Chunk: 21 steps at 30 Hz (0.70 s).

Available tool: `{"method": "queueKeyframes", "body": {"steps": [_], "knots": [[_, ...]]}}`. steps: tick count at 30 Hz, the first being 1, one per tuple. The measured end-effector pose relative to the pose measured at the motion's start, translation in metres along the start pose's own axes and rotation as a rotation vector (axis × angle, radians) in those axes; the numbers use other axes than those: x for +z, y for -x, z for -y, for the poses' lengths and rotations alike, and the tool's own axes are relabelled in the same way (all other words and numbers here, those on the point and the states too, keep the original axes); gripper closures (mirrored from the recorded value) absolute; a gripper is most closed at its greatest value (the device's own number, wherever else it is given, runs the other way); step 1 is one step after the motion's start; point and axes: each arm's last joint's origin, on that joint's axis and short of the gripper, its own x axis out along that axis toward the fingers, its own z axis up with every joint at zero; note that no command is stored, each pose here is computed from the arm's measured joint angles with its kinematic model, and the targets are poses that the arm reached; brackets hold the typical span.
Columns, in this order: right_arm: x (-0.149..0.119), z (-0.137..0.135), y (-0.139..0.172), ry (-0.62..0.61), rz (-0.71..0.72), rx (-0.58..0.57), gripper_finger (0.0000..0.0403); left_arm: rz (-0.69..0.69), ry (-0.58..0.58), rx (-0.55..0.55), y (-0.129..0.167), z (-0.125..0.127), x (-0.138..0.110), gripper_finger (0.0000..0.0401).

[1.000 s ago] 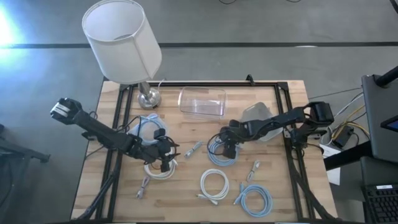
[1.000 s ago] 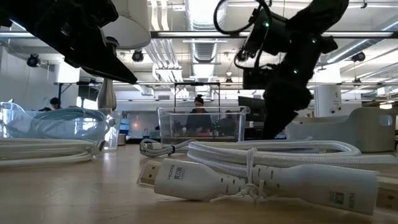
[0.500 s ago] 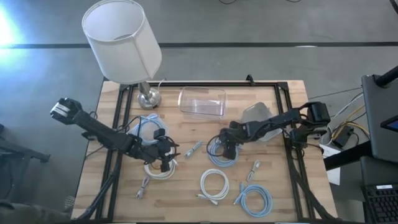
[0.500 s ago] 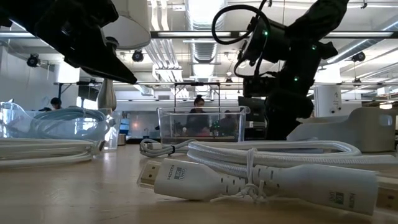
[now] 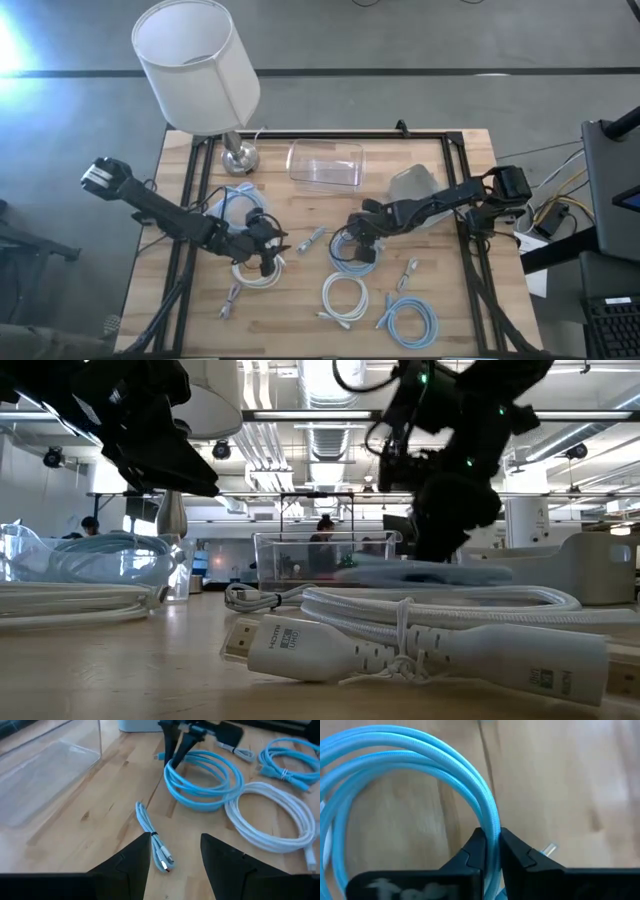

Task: Pick & Place USB Port
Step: Put the top light blue HDMI cable into the white bin

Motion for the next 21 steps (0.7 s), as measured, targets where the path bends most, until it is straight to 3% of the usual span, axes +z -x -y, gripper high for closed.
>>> {"method": "queueKeyframes", "body": {"steps": [10, 17, 21], "knots": [[0.050, -0.030, 0.040, 0.145, 0.276, -0.364, 0.0371, 0.194, 0.145, -0.083, 0.000, 0.006, 0.023, 0.0224], [0.071, -0.038, 0.051, 0.156, 0.335, -0.358, 0.0370, 0.355, 0.151, 0.058, -0.002, -0.004, 0.039, 0.0224], [0.073, -0.039, 0.047, 0.168, 0.330, -0.361, 0.0369, 0.376, 0.155, 0.065, -0.003, -0.008, 0.043, 0.0224]]}}
